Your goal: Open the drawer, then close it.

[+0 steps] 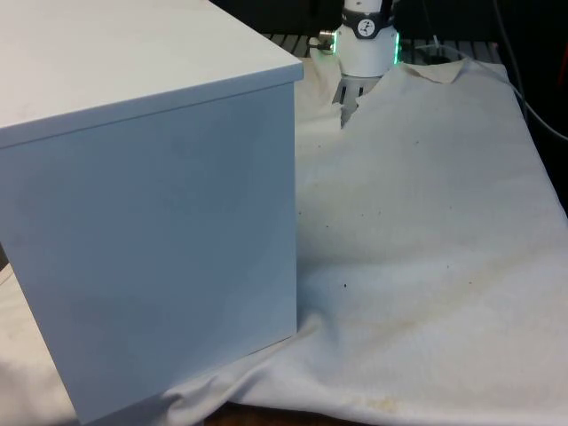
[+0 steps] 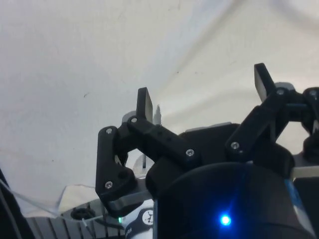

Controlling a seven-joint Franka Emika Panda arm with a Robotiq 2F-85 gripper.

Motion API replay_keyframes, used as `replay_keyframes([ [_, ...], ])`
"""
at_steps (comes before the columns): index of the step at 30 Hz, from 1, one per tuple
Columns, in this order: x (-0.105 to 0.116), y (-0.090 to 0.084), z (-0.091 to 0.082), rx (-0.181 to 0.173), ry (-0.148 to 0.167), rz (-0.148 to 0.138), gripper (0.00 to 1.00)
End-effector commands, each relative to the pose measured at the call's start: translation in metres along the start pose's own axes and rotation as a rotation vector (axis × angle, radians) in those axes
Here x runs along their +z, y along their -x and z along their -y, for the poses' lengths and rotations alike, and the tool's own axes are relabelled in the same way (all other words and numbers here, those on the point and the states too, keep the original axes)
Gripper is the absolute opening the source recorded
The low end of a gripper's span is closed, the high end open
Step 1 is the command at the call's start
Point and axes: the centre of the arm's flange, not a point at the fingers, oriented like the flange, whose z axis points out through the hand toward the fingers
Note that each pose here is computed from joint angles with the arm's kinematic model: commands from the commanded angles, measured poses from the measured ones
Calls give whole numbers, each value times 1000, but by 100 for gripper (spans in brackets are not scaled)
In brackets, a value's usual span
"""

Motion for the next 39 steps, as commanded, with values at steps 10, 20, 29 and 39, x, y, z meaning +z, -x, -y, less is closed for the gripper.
replay_keyframes([
  [10, 12, -9, -1, -46, 34, -26, 100],
  [20, 23, -12, -2, -87, 47, -75, 100],
  [29, 27, -13, -11, -126, 69, -131, 100],
  [39, 26, -11, -26, -171, 94, -181, 100],
])
